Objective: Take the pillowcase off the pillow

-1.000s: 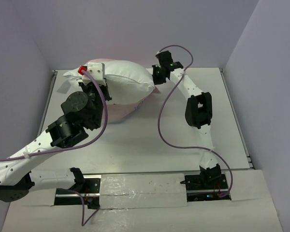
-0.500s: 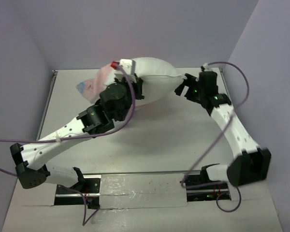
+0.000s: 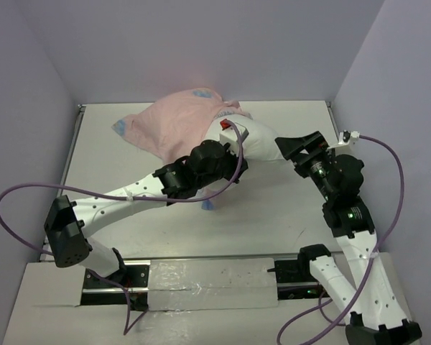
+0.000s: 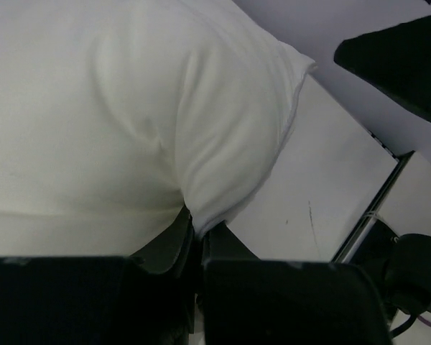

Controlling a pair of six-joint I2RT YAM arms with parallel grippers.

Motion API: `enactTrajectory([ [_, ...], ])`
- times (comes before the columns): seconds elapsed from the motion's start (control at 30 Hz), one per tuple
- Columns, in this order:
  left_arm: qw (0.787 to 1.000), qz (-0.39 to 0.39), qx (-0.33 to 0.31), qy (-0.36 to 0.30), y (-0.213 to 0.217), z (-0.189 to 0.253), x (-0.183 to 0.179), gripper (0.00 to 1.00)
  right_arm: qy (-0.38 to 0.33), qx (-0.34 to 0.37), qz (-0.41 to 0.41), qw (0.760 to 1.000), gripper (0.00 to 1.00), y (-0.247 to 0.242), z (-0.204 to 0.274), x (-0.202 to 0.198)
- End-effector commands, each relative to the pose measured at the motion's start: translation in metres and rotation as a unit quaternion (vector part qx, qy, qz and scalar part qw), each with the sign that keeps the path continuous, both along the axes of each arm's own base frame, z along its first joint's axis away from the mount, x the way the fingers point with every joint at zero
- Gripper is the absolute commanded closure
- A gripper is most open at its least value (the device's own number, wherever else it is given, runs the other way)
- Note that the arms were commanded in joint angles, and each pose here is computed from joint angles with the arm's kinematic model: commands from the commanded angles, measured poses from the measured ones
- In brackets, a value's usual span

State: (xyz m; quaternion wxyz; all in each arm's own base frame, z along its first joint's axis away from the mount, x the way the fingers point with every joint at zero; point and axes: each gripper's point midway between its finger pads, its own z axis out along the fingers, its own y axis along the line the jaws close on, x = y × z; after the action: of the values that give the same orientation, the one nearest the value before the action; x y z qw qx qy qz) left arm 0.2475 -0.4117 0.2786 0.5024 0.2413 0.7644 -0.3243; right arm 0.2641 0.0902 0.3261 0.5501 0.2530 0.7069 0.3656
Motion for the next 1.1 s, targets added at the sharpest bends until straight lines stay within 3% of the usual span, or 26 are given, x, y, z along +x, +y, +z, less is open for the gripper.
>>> enactTrajectory([
  [0.0, 0.996, -0.025, -0.087, -0.017, -0.018, 0.048, -0.001, 1.00, 0.041, 0.085, 0.048, 0.994, 0.00, 0.027, -0.017, 0.020],
  [0.2, 0.995, -0.010, -0.100, -0.017, -0.019, 0.060, 0.004, 1.00, 0.095, 0.087, 0.085, 0.988, 0.00, 0.042, -0.047, 0.022],
  [0.4, 0.995, 0.016, -0.094, -0.011, -0.022, 0.054, 0.015, 1.00, 0.140, 0.038, 0.047, 0.988, 0.00, 0.024, -0.073, 0.005],
  [0.57, 0.994, 0.005, -0.104, -0.015, -0.026, 0.055, 0.013, 1.00, 0.160, 0.050, 0.062, 0.984, 0.00, 0.030, -0.088, 0.002],
  [0.73, 0.994, -0.001, -0.108, -0.021, -0.030, 0.059, 0.013, 1.00, 0.167, 0.067, 0.119, 0.976, 0.00, 0.053, -0.096, 0.011],
  [0.93, 0.992, -0.040, -0.116, -0.035, -0.041, 0.066, 0.001, 1.00, 0.151, 0.037, 0.209, 0.965, 0.00, 0.104, -0.099, 0.021],
  [1.0, 0.992, -0.042, -0.113, -0.036, -0.044, 0.066, -0.003, 1.00, 0.129, 0.028, 0.229, 0.964, 0.17, 0.119, -0.095, 0.028],
  [1.03, 0.992, -0.044, -0.111, -0.037, -0.044, 0.066, -0.004, 1.00, 0.114, 0.028, 0.228, 0.967, 0.52, 0.120, -0.090, 0.033],
  [1.07, 0.992, -0.043, -0.111, -0.038, -0.044, 0.066, -0.004, 1.00, 0.098, 0.028, 0.225, 0.969, 0.73, 0.121, -0.084, 0.039],
])
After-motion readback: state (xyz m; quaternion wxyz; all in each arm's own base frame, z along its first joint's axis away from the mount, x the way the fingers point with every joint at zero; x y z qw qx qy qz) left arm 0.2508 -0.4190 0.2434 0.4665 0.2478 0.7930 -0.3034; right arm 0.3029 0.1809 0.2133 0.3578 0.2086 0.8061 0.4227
